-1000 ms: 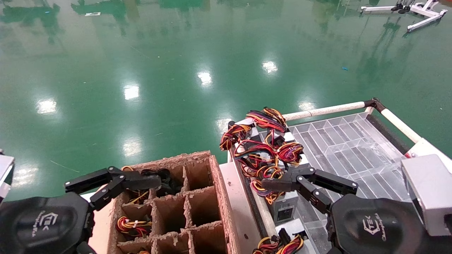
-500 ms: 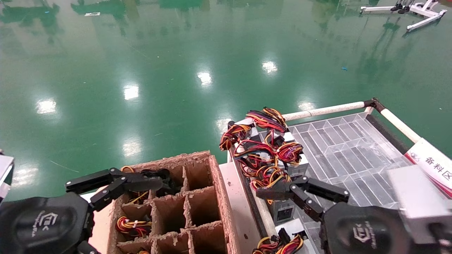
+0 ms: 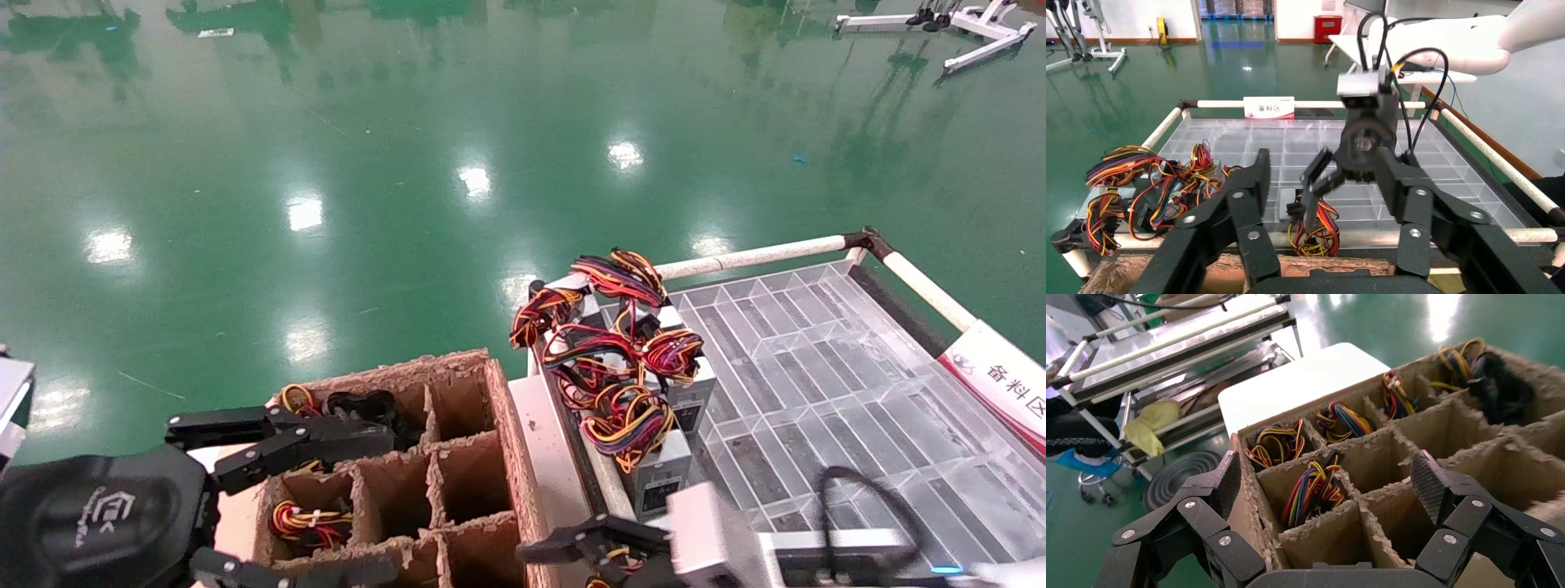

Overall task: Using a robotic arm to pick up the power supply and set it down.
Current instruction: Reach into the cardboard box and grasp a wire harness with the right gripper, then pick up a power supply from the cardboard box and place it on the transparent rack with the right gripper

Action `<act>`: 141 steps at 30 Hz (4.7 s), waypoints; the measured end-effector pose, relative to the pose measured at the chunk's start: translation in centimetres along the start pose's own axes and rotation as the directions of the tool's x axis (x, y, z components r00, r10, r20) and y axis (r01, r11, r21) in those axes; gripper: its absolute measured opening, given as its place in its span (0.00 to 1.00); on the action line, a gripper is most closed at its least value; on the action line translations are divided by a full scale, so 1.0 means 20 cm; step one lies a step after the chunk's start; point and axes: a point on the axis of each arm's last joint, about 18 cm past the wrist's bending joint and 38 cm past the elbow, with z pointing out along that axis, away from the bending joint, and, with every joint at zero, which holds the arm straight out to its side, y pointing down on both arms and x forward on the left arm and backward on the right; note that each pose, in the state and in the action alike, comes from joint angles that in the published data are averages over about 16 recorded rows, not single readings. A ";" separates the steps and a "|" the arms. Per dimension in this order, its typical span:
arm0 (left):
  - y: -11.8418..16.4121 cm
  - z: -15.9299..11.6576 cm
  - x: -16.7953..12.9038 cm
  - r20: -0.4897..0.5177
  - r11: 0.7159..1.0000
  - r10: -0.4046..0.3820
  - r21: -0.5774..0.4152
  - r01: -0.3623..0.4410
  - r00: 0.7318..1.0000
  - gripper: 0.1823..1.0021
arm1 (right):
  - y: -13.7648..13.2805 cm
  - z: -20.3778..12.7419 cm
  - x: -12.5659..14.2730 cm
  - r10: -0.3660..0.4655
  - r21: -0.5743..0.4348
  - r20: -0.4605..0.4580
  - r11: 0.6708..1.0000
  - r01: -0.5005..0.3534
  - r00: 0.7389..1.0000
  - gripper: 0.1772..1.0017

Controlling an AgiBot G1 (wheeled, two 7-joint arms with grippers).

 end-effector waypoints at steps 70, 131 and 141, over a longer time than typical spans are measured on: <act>0.00 0.00 0.00 0.000 1.000 0.000 0.000 0.000 1.000 0.45 | 0.14 0.49 0.15 0.037 -0.005 0.226 0.999 -0.036 0.973 0.09; 0.00 0.00 0.00 0.000 1.000 0.000 0.000 0.000 1.000 1.00 | -0.54 -1.06 0.58 -0.108 0.075 -0.530 0.982 0.173 0.841 0.08; 0.00 0.00 0.00 0.000 1.000 0.000 0.000 0.000 1.000 1.00 | -0.37 -0.97 0.63 -0.039 0.063 -0.526 0.994 0.085 0.850 0.08</act>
